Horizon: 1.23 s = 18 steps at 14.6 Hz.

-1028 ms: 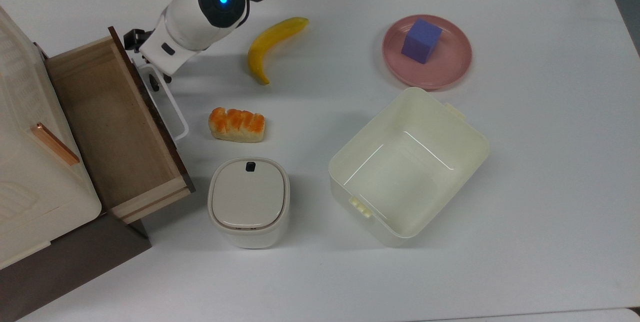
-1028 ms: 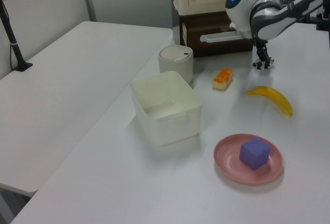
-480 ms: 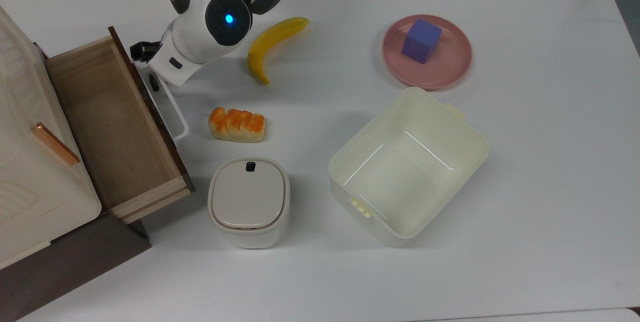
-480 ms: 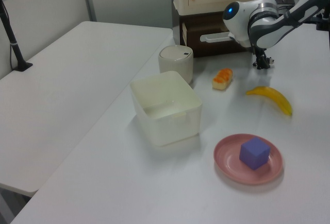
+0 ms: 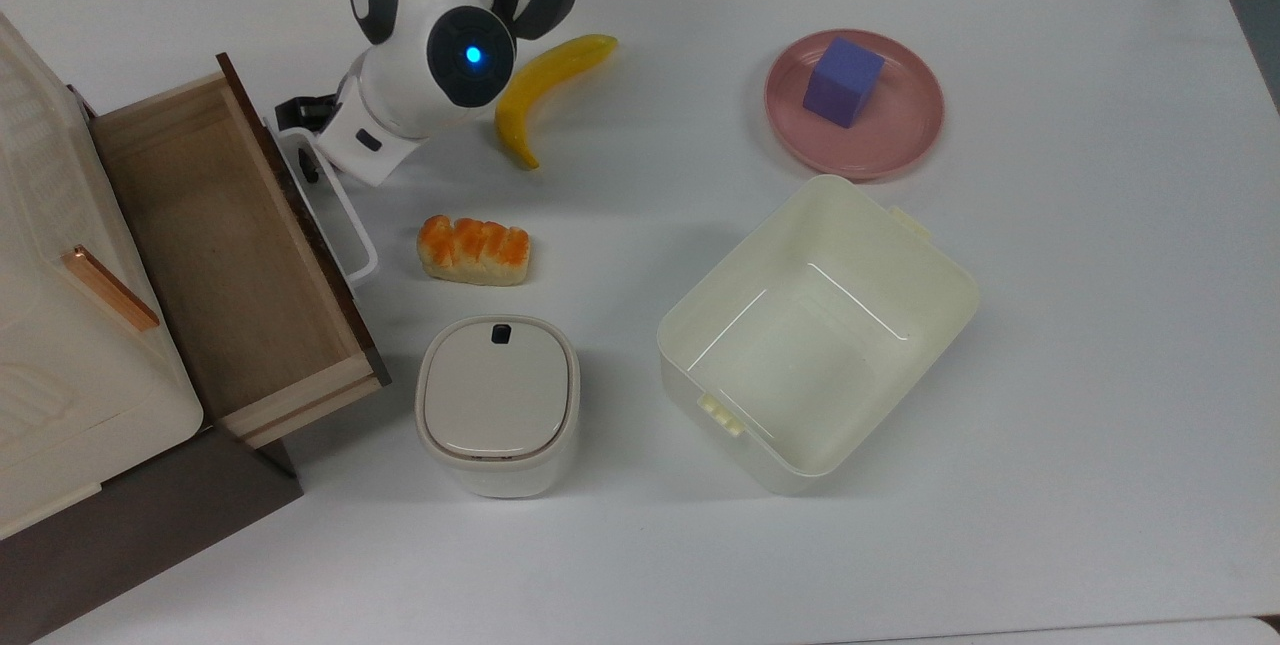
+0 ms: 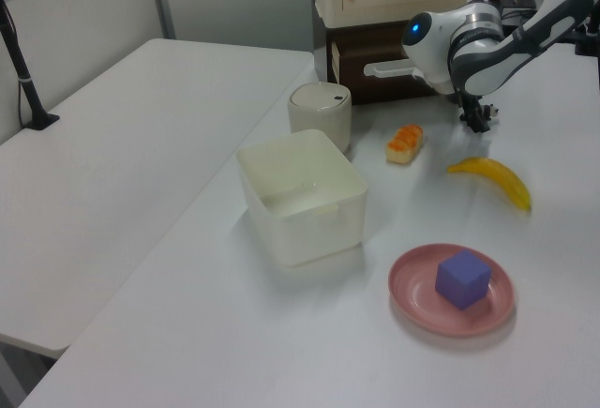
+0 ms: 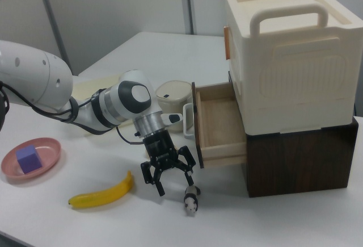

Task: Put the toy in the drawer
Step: 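Close the gripper on the panda toy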

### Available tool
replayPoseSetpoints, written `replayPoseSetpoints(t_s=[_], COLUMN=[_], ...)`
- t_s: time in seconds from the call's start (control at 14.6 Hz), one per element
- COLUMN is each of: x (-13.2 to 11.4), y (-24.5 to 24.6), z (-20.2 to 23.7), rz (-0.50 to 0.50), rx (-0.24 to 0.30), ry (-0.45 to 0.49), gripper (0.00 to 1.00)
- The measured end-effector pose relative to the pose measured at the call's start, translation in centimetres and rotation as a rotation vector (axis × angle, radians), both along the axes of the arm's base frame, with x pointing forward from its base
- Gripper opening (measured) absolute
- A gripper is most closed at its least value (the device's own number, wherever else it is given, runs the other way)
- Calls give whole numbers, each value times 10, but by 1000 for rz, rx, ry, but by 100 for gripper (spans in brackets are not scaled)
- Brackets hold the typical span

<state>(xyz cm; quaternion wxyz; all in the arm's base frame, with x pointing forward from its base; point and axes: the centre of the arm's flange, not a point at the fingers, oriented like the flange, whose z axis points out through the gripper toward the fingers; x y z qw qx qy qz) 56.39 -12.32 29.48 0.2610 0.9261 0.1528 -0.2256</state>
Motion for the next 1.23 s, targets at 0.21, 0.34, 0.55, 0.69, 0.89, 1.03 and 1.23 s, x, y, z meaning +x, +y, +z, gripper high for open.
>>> replayPoseSetpoints(t_s=[0.21, 0.34, 0.55, 0.69, 0.89, 1.03, 1.23], x=[1, 5, 6, 6, 6, 6, 6], y=[5, 5, 3, -2, -10, -12, -15], z=[-5, -7, -8, -7, -5, -4, -2], rz=[10, 19, 20, 21, 22, 28, 37], rx=[6, 14, 18, 10, -6, -15, -28], ry=[6, -12, -21, -22, -24, -24, -25], gripper=[100, 100, 100, 100, 100, 99, 80])
